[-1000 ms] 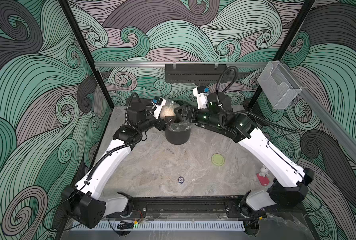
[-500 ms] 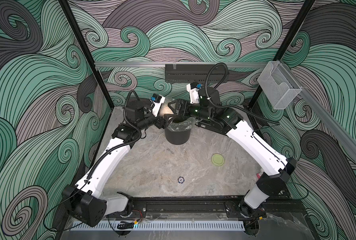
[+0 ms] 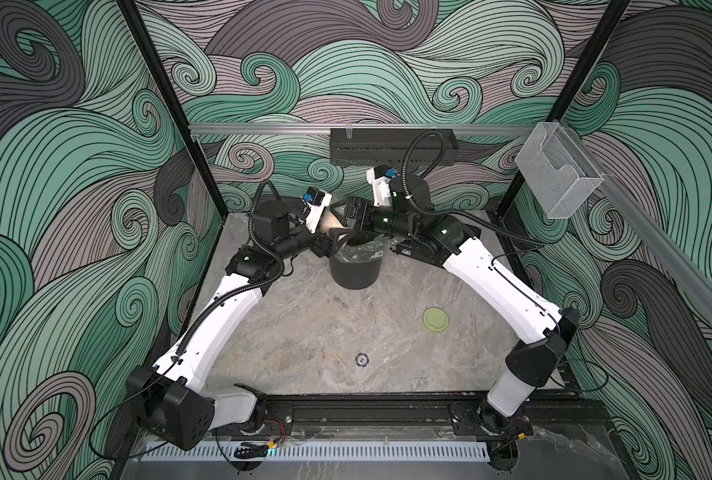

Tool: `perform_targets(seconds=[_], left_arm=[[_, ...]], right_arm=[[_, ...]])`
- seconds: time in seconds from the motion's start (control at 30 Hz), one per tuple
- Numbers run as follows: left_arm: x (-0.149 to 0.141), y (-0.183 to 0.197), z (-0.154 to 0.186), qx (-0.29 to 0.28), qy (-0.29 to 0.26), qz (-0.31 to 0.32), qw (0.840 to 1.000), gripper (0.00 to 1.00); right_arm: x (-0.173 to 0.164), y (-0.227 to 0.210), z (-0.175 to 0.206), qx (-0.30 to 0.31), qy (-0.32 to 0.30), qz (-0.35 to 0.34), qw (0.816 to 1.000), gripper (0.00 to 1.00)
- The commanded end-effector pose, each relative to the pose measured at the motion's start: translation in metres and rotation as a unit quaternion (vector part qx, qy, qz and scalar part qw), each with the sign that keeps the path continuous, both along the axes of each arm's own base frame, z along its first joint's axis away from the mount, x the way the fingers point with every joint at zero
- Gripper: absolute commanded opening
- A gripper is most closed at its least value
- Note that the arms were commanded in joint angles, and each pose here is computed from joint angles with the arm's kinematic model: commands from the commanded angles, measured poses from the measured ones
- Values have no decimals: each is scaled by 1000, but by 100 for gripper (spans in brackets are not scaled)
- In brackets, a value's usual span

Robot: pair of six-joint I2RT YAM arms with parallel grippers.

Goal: Empty expired oatmeal from jars
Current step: Pour the expired oatmeal into the trash bin.

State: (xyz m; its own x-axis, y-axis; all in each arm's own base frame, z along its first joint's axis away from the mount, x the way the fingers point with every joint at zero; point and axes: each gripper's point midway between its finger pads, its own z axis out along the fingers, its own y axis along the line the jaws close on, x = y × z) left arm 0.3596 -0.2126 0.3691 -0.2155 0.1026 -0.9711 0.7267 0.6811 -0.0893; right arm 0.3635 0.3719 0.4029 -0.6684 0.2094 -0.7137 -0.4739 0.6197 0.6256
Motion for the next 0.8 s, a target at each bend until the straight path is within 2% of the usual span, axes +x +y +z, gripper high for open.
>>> perform_targets(seconds=[0.0, 0.37, 0.5, 0.67, 0.7, 0.77], left_arm=[[-7, 0, 77, -45, -103, -13, 994, 0], [-9, 0, 75, -45, -100, -15, 994, 0], [-10, -1, 75, -46, -100, -19, 994, 0], [-10, -1, 70, -43, -101, -20, 994, 0], [-10, -1, 69, -44, -101, -20, 994, 4], [-11, -1, 68, -45, -102, -22, 994, 23]], right_arm=[[3, 3, 0, 9, -4, 3, 1000, 95], [8, 11, -11, 5, 2, 11, 1000, 86], [7, 13, -15, 5, 2, 18, 1000, 78], [9, 12, -12, 19, 1, 10, 1000, 57], [10, 12, -12, 19, 0, 9, 1000, 54], [11, 11, -11, 22, -1, 4, 1000, 50]])
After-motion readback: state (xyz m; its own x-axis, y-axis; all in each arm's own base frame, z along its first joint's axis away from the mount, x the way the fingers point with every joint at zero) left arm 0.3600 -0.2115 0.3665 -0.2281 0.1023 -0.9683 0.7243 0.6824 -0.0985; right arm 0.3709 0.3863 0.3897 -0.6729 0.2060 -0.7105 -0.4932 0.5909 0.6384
